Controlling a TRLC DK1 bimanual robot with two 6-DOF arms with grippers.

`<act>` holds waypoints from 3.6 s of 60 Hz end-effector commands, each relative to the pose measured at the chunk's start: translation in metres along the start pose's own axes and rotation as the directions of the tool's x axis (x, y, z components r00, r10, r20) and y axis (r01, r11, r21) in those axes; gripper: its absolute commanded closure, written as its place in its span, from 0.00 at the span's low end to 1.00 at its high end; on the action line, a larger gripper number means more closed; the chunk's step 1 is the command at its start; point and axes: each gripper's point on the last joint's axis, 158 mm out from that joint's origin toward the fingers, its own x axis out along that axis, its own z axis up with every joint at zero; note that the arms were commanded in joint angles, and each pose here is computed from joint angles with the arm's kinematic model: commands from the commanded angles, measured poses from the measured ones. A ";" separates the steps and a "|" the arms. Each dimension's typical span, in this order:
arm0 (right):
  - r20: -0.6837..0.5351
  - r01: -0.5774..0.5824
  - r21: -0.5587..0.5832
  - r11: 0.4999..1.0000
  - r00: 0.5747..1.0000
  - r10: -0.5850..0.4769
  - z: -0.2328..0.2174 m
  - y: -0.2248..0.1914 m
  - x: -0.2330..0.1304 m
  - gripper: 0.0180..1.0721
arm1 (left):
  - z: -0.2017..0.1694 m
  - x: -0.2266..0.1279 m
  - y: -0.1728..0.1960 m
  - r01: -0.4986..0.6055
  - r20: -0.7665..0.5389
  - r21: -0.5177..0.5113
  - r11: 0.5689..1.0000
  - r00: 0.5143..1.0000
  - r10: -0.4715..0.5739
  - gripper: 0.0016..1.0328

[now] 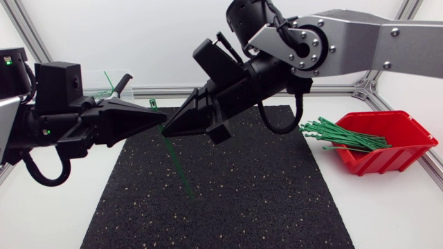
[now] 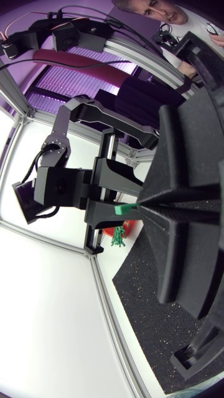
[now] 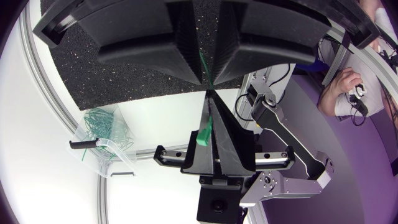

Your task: Take a green cable tie from the red box, thread the tail through the head to close it, then place it in the transparent bin on the left.

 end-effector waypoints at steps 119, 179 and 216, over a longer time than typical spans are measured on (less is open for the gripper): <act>0.063 -0.053 0.157 0.986 0.997 0.044 -0.004 -0.011 0.002 0.95 | 0.007 -0.004 0.014 -0.016 0.081 -0.098 0.995 0.996 0.024 0.76; 0.085 -0.043 0.149 0.988 0.996 0.031 -0.001 -0.008 -0.004 0.95 | 0.008 -0.004 0.014 -0.015 0.084 -0.098 0.995 0.996 0.024 0.93; 0.020 0.133 0.095 0.986 0.991 -0.136 -0.010 -0.040 -0.034 0.35 | 0.013 -0.002 0.039 -0.078 0.064 -0.179 0.981 0.994 0.091 0.97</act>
